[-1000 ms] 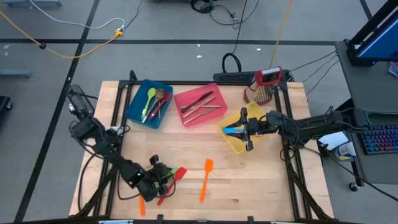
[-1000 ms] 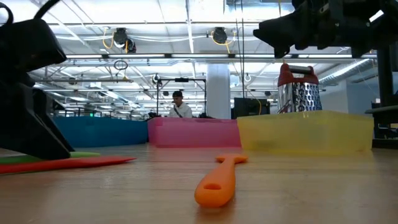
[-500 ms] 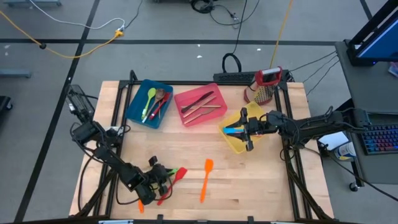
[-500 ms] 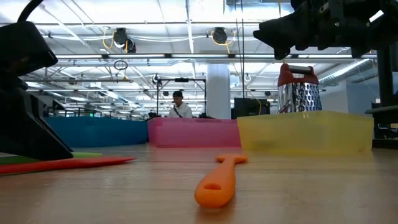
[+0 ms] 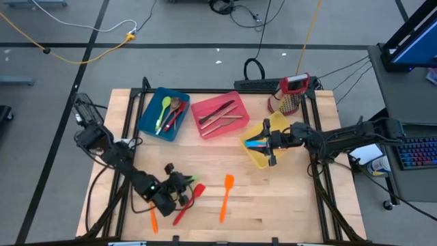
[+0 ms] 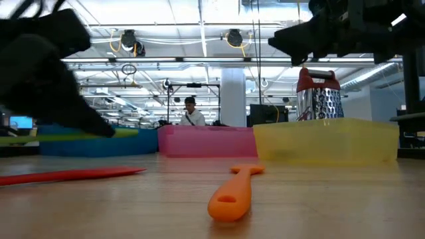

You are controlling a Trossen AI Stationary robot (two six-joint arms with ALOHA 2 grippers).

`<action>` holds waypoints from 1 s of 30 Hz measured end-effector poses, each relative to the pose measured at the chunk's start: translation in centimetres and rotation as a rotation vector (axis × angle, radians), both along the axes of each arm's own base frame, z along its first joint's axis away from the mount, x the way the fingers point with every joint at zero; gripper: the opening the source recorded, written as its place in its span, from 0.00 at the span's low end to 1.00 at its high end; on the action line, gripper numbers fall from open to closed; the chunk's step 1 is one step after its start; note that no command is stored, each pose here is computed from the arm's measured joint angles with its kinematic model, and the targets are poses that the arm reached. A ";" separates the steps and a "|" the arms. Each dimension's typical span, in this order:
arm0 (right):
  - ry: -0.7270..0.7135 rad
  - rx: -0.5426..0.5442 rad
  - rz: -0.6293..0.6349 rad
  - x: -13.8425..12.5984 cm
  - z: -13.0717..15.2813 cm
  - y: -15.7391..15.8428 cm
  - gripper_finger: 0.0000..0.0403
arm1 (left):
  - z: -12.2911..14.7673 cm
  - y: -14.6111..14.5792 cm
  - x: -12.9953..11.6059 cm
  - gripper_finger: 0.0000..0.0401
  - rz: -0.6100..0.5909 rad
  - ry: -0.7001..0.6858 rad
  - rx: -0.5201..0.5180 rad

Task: Pick & Place Kitchen Items
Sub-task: Put the green spatula into the yellow bin

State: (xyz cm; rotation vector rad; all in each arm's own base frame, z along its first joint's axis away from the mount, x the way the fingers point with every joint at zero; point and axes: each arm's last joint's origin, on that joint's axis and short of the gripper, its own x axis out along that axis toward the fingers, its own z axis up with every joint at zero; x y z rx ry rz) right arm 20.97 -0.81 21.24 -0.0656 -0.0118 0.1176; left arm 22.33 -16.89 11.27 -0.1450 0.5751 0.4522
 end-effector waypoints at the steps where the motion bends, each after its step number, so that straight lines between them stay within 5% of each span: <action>1: 0.006 0.000 0.000 0.2 -0.2 0.0 0.32 | 0.3 0.3 0.3 0.13 -0.001 -0.007 0.008; 17: 0.145 0.214 -0.012 3.0 -4.8 -0.2 0.32 | 6.0 4.2 5.4 0.14 -0.078 -0.221 0.236; 30: 0.081 0.196 0.030 6.4 -4.9 0.5 0.32 | 10.2 8.0 8.2 0.14 -0.198 -0.514 0.378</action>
